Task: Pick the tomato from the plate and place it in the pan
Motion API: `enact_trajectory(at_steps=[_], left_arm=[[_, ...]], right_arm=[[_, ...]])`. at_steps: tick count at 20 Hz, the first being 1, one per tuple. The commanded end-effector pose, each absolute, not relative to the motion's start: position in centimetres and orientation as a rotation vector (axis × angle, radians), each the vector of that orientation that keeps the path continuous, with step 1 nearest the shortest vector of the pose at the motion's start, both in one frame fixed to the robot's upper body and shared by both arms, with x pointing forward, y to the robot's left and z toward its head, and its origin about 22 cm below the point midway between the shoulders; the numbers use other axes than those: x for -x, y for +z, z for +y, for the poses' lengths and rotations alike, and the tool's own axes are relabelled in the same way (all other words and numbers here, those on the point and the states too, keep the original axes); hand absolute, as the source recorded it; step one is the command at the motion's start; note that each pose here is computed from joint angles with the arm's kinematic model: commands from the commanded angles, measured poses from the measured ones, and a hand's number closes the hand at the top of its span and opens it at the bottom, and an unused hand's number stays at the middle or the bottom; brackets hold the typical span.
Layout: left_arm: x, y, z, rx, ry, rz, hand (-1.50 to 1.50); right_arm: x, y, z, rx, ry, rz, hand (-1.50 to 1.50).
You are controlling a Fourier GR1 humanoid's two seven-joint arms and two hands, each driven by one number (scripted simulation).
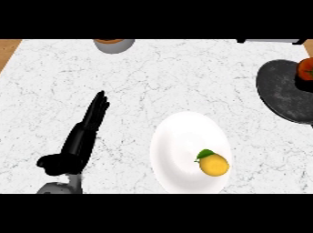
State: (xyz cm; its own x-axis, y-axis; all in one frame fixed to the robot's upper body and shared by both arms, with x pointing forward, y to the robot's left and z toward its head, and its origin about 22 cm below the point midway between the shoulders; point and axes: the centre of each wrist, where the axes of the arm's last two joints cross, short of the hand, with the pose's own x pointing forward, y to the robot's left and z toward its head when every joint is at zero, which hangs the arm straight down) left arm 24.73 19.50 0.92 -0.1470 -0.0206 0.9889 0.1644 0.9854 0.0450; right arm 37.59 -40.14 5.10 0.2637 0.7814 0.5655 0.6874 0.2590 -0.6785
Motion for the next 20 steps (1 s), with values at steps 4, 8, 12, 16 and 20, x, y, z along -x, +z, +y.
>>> enact_trajectory(at_steps=[4,8,12,16,20], left_arm=[[-25.2,1.5,19.1,0.122,-0.192,-1.727,0.0],[-25.8,2.4,17.4,0.142,-0.195,-1.738,0.0],[-25.3,1.4,17.2,0.139,-0.191,-1.732,0.0],[-24.7,0.8,18.3,0.128,-0.173,-1.723,0.0],[-25.0,0.7,19.1,0.129,-0.173,-1.725,0.0]], right_arm=[[-36.2,2.2,-42.4,1.239,0.296,-1.127,-1.5],[-37.1,2.8,-41.7,1.014,0.326,-1.145,-1.5],[-37.8,4.1,-42.0,0.972,0.301,-1.213,-1.5],[-37.7,3.8,-41.8,0.981,0.131,-1.398,-1.5],[-37.8,4.7,-42.4,0.944,-0.015,-1.509,-1.5]])
